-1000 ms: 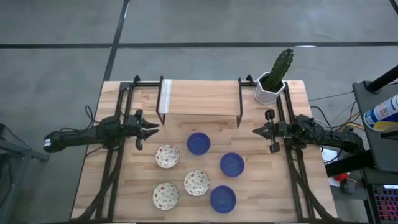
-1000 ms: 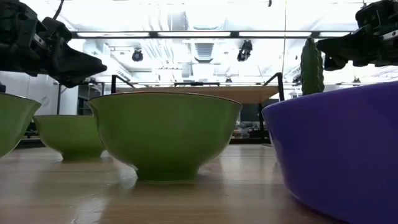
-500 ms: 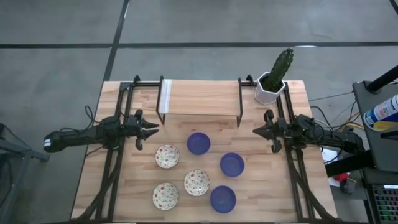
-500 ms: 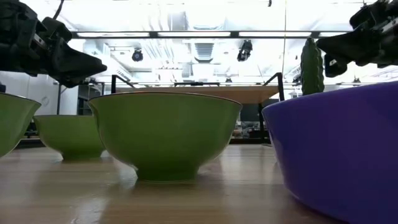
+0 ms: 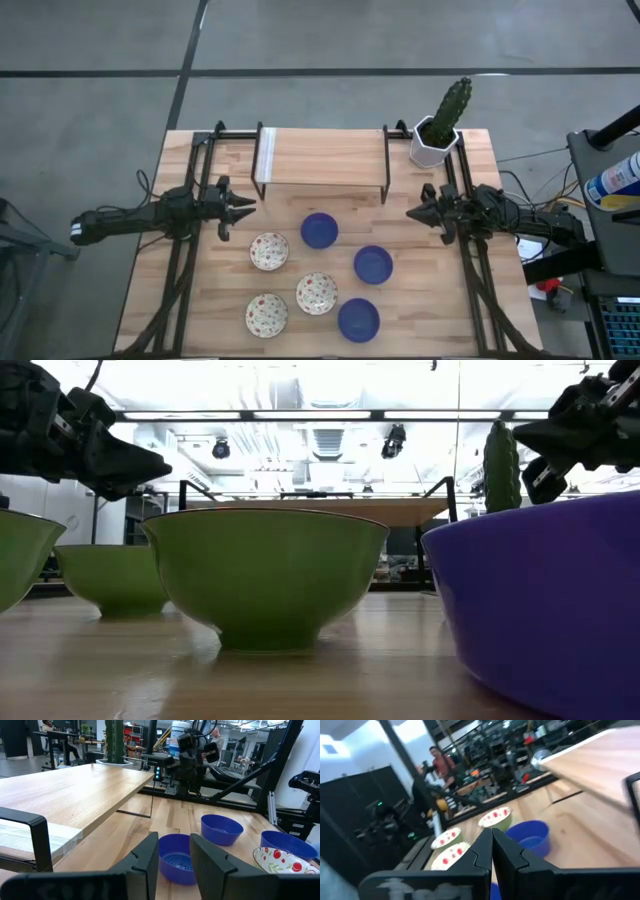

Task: Pick & Place Mini bowls
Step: Put the middle violet bowl on the shelf

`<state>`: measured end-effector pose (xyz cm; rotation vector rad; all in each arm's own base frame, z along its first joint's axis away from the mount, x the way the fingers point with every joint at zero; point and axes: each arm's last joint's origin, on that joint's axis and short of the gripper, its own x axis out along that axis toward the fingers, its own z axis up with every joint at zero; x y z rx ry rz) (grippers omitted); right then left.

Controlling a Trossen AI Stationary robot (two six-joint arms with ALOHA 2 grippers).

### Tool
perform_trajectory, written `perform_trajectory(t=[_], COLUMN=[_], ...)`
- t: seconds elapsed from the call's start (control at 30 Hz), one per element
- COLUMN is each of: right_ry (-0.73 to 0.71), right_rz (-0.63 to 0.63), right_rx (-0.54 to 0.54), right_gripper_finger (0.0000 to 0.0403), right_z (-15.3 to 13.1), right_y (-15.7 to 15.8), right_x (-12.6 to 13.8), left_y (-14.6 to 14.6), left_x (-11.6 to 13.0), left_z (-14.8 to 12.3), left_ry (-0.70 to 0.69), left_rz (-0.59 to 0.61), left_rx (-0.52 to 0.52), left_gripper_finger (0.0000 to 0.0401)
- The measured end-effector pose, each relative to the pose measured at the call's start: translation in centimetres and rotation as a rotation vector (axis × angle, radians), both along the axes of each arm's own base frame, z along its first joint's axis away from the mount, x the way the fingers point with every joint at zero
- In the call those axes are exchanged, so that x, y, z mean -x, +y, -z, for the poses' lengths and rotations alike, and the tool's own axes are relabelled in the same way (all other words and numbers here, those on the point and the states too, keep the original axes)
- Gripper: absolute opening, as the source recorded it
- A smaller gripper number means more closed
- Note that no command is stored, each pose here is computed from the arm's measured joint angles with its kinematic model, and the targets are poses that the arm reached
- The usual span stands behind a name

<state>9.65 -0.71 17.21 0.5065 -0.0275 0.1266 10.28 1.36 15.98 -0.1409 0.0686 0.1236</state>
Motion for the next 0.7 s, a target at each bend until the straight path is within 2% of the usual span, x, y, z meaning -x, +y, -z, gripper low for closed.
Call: perform_trajectory(t=[0.1,0.3,0.53,0.7], right_ry=[-0.011,-0.057,0.000,0.070], right_rz=[-0.055,-0.218,-0.304,-0.396], right_rx=[-0.007,0.050,0.111,0.206], right_gripper_finger=[0.0008,0.0014,0.0070,0.0103], right_z=[-0.1,-0.7,-1.3,-1.3], right_y=[0.1,0.6,1.3,2.3], right_x=[-0.1,-0.1,-0.9,-1.9], left_y=[0.0,0.0,0.0,0.0], left_x=[0.0,0.0,0.0,0.0], left_z=[0.0,0.0,0.0,0.0], left_ry=[0.000,0.000,0.001,0.000], left_rz=[0.000,0.000,0.000,0.000], left_rx=[0.000,0.000,0.000,0.000], left_gripper_finger=[0.0106,0.0106,0.0106,0.0106])
